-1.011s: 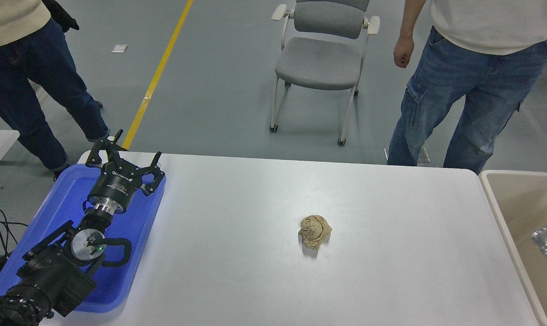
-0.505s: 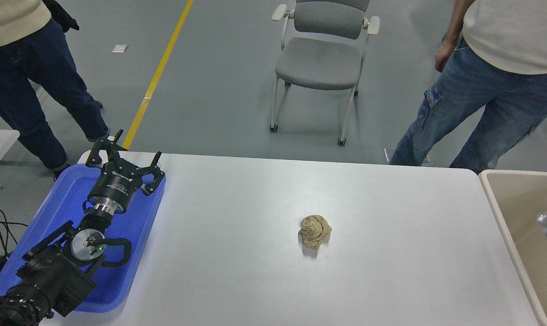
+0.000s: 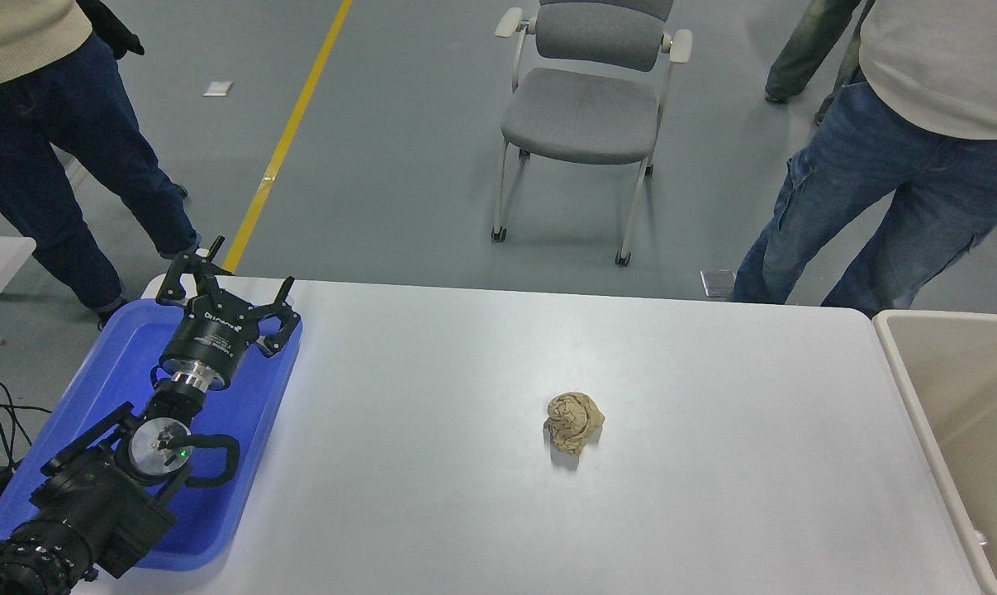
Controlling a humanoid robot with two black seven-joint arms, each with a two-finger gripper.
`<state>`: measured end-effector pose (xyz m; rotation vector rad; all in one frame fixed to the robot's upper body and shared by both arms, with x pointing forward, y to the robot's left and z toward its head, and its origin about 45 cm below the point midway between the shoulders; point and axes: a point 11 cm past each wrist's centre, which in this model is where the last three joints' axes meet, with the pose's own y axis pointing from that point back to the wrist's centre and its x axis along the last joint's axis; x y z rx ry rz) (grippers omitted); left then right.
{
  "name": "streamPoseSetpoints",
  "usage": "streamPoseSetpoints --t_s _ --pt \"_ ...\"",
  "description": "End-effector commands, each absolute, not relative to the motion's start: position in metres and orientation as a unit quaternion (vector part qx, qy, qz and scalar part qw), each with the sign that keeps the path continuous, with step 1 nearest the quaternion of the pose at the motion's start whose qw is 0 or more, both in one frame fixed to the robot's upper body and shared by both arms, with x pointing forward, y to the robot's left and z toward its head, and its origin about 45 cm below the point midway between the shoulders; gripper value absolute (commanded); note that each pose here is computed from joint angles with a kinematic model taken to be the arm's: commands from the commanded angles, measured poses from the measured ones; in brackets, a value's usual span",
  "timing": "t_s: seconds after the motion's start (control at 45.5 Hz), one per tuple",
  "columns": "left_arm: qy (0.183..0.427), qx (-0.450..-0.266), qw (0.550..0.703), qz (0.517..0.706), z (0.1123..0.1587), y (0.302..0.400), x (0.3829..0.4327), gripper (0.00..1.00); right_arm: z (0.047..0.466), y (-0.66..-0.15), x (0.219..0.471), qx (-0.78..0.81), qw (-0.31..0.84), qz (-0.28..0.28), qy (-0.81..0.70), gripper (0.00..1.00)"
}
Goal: Pick up foil plate and place in dustbin
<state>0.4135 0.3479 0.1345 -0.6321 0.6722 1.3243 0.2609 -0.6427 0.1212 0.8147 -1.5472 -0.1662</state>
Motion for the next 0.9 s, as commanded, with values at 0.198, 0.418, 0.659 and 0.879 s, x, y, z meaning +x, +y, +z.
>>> streamPoseSetpoints --t_s 0.198,0.418,0.659,0.879 --pt "0.301 -0.283 0.691 0.593 0.1345 0.3480 0.4135 1.00 0.122 -0.610 0.278 0.447 0.673 -0.063 -0.587 1.00" --pt "0.301 -0.283 0.692 0.593 0.1345 0.3479 0.4135 1.00 0.149 -0.559 0.282 0.527 0.707 -0.053 -0.468 1.00" --pt "0.301 -0.283 0.692 0.593 0.1345 0.3479 0.4135 1.00 0.189 -0.524 0.293 0.574 0.729 -0.055 -0.367 1.00" --pt "0.301 -0.283 0.692 0.593 0.1345 0.3479 0.4135 1.00 0.213 -0.489 0.297 0.643 0.711 -0.126 -0.255 1.00"
